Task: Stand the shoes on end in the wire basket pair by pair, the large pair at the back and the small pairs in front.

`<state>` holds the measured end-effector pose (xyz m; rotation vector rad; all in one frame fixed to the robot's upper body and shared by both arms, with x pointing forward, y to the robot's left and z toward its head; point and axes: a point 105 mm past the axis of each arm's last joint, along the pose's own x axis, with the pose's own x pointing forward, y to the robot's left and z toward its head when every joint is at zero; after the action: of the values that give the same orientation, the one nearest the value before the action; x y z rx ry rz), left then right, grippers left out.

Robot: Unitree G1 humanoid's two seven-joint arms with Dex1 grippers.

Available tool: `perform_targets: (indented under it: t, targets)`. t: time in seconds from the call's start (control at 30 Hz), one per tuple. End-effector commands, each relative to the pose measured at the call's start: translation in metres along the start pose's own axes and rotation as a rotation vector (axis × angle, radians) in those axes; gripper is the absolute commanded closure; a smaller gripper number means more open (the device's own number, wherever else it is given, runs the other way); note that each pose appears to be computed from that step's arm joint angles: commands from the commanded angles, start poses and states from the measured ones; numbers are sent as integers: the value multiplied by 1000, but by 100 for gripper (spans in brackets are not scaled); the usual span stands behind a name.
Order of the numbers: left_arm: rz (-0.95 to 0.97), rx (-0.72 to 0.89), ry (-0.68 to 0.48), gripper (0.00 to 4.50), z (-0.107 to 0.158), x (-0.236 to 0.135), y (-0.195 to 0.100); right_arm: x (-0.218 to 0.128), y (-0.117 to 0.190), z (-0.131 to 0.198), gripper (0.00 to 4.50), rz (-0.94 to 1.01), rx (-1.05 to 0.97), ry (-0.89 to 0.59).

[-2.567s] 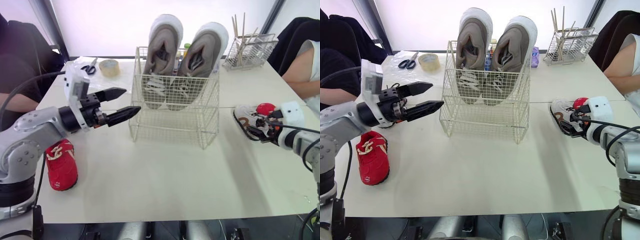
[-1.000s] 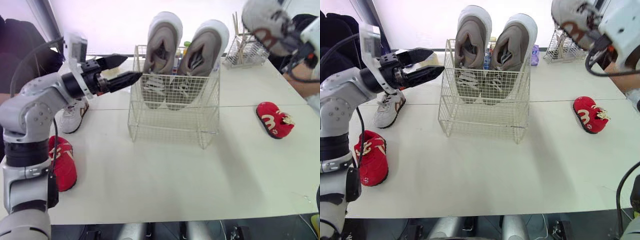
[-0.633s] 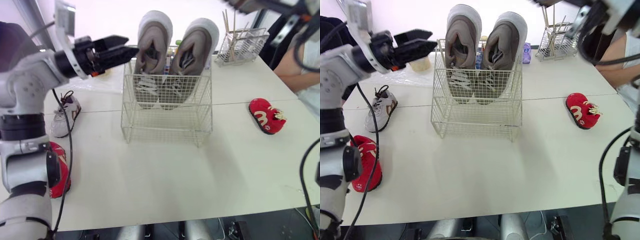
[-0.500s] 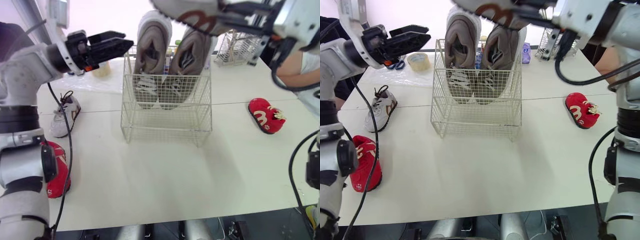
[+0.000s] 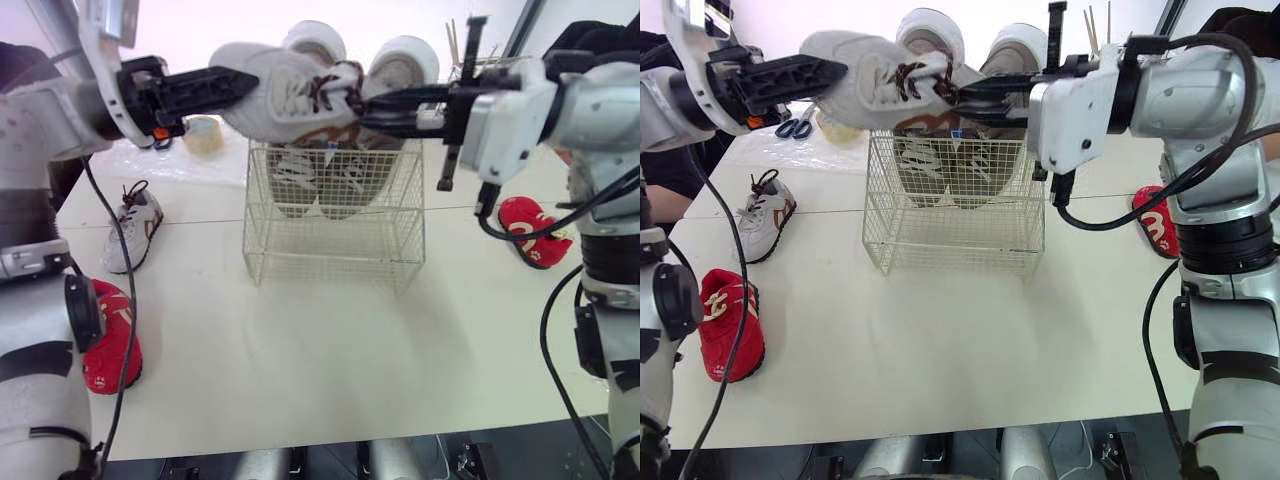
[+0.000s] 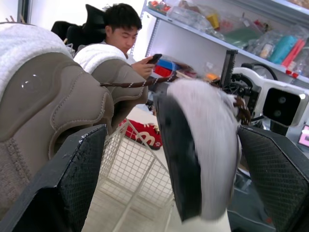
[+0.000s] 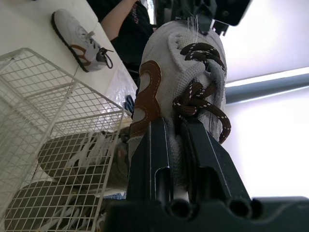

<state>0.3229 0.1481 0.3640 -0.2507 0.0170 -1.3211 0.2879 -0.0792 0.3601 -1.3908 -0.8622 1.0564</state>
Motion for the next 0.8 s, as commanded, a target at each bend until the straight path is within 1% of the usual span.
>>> perform_targets:
  t: [0.03, 0.1, 0.27, 0.3, 0.33, 0.43, 0.53, 0.57, 0.6, 0.63, 0.67, 0.7, 0.73, 0.77, 0.8]
  targets:
    - [-20, 50, -3, 26, 7, 0, -11, 0, -13, 13, 450, -25, -90, -39]
    - [-26, 38, -1, 88, 5, -1, -12, 2, -13, 13, 450, -19, -97, -46]
    - [-47, 10, -2, 341, -1, -2, -16, 0, -14, 10, 450, -19, -100, -41]
    - [-53, 3, -2, 387, -3, -3, -18, 0, -15, 10, 450, -20, -101, -37]
    - [-61, -4, -2, 415, -4, -3, -20, -1, -15, 9, 450, -22, -101, -35]
    - [-70, -33, -13, 415, -8, -5, -22, -3, -19, 6, 450, -36, -85, -23]
    - [-46, -49, -39, 415, -12, -6, -21, -10, -32, 3, 450, -116, 137, -49]
    - [-37, -50, -66, 415, -11, -7, -20, -15, -36, 1, 450, -150, 261, -69]
    - [-24, -51, -99, 415, -9, -9, -19, -22, -38, -2, 356, -172, 401, -82]
    - [-12, -54, -129, 415, -8, -11, -18, -28, -36, -4, 331, -175, 523, -91]
    - [-4, -56, -150, 415, -8, -11, -17, -32, -35, -5, 290, -171, 603, -95]
    - [13, -54, -189, 415, -5, -13, -16, -40, -35, -5, 246, -187, 736, -126]
    - [23, -55, -229, 415, -4, -14, -16, -49, -35, -5, 189, -206, 876, -163]
    - [31, -54, -262, 415, -3, -16, -17, -57, -35, -4, 150, -222, 986, -199]
    - [37, -54, -283, 415, -3, -17, -17, -62, -35, -3, 91, -229, 1056, -222]
